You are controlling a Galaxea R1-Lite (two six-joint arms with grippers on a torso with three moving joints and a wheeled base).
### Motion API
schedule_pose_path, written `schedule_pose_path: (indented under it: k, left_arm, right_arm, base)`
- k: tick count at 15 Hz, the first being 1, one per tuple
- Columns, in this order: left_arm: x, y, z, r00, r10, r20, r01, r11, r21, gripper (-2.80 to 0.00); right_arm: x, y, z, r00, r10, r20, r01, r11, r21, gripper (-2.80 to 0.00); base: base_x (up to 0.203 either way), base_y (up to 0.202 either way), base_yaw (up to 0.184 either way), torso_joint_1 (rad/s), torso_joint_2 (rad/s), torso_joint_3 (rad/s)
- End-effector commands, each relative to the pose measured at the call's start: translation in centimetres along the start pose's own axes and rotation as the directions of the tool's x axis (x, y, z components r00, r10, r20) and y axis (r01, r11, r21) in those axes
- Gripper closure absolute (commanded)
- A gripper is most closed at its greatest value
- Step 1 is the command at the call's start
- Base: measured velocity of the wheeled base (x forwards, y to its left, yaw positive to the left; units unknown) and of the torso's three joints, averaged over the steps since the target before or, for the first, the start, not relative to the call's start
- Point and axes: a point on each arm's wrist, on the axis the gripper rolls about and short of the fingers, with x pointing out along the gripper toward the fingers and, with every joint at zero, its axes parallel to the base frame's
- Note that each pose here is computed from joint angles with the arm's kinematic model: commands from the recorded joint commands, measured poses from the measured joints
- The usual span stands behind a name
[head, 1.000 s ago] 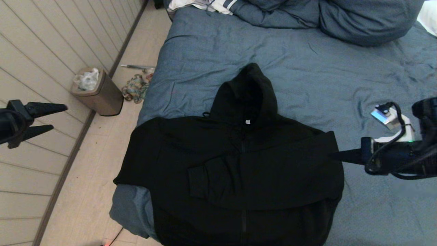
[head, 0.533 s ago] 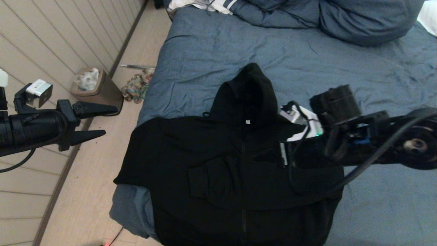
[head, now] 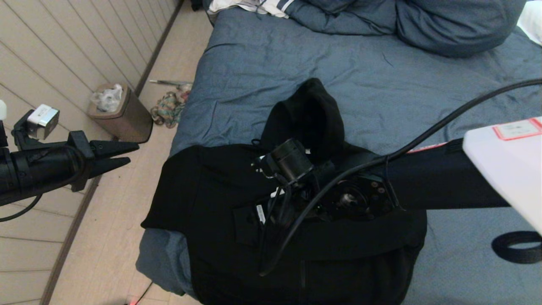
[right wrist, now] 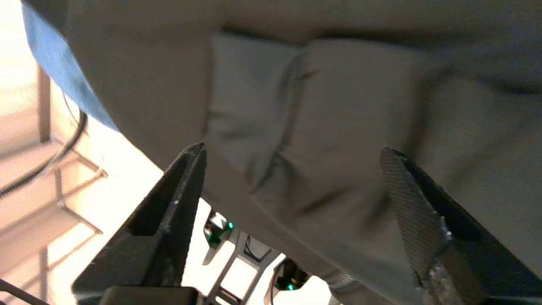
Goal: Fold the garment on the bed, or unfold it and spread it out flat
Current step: Unfold the black sweatshirt
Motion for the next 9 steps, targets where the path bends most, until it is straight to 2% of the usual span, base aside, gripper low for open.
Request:
schedule_pose_path:
  k: [1, 3, 5, 9]
  left_arm:
    - [-0.2, 0.5, -0.1, 1.000, 0.012, 0.002, -0.012, 1.000, -0.013, 0.00]
    - [-0.1, 0.7, -0.3, 1.000, 0.014, -0.007, -0.014, 1.000, -0.020, 0.00]
    - [0.0, 0.9, -0.5, 1.000, 0.011, -0.022, -0.012, 0.999, -0.031, 0.00]
    - [0.0, 1.1, -0.7, 0.999, 0.009, -0.032, -0.010, 0.999, -0.037, 0.00]
  right_arm:
    - [1.5, 0.9, -0.6, 1.000, 0.004, -0.031, -0.004, 1.000, -0.019, -2.80]
    - [1.6, 1.8, -1.2, 0.999, -0.010, -0.037, 0.008, 0.999, -0.050, -2.80]
    - [2.5, 1.9, -1.9, 0.996, -0.077, -0.044, 0.073, 0.994, -0.086, -2.80]
    - [4.5, 1.9, -2.8, 0.992, -0.098, -0.076, 0.090, 0.991, -0.098, -2.80]
  base:
    - [0.000, 0.000, 0.000, 0.000, 0.00, 0.000]
    - [0.000, 0.000, 0.000, 0.000, 0.00, 0.000]
    - [0.000, 0.000, 0.000, 0.000, 0.00, 0.000]
    - [0.000, 0.000, 0.000, 0.000, 0.00, 0.000]
